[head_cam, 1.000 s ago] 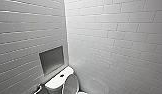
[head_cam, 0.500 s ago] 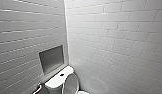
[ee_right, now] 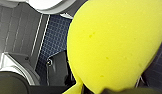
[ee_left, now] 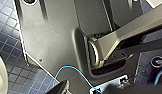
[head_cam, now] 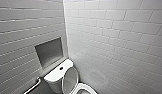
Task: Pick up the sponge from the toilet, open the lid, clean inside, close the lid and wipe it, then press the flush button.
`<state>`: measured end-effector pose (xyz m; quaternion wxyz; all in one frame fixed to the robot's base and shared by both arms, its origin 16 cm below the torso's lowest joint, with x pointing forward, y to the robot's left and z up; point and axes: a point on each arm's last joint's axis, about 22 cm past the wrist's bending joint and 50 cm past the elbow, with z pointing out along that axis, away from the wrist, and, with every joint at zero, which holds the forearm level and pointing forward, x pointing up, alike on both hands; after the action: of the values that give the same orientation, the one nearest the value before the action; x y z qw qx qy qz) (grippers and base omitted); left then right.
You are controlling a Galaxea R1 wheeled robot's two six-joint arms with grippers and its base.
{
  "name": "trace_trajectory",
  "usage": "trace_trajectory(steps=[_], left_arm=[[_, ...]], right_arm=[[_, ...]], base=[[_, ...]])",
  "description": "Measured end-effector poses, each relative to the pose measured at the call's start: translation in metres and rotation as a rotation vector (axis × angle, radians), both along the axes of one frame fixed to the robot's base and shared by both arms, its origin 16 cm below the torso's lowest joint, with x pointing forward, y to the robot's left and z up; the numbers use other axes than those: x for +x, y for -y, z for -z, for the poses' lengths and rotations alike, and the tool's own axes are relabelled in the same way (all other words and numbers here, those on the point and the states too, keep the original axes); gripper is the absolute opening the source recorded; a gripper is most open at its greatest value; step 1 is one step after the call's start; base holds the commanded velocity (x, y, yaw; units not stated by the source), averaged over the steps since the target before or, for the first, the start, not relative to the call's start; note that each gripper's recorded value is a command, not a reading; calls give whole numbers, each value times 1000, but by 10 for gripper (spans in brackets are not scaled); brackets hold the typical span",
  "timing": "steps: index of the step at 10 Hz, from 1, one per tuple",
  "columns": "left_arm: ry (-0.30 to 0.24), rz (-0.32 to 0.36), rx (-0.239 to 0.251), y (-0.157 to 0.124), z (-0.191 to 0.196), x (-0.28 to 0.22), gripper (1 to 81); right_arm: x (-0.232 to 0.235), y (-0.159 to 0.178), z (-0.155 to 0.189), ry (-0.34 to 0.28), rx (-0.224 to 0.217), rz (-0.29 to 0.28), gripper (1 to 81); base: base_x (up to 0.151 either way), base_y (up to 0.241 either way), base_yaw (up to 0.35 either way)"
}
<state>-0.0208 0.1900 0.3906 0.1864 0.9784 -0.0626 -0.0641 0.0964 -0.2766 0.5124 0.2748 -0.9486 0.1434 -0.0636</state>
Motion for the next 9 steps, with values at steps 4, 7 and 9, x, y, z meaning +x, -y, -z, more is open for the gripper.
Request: trace_trajectory(steps=[4,7,9], left_arm=[[-93,-38,16,1,-3,-45,811],[-177,-92,29,1,-12,-86,811],[-204,-119,38,0,-17,-101,811]], right_arm=[[114,21,-7,64,-12,3,10],[174,9,8,33,14,-49,10],[195,3,19,3,21,-77,10]], base=[[0,0,0],[0,0,0],[0,0,0]])
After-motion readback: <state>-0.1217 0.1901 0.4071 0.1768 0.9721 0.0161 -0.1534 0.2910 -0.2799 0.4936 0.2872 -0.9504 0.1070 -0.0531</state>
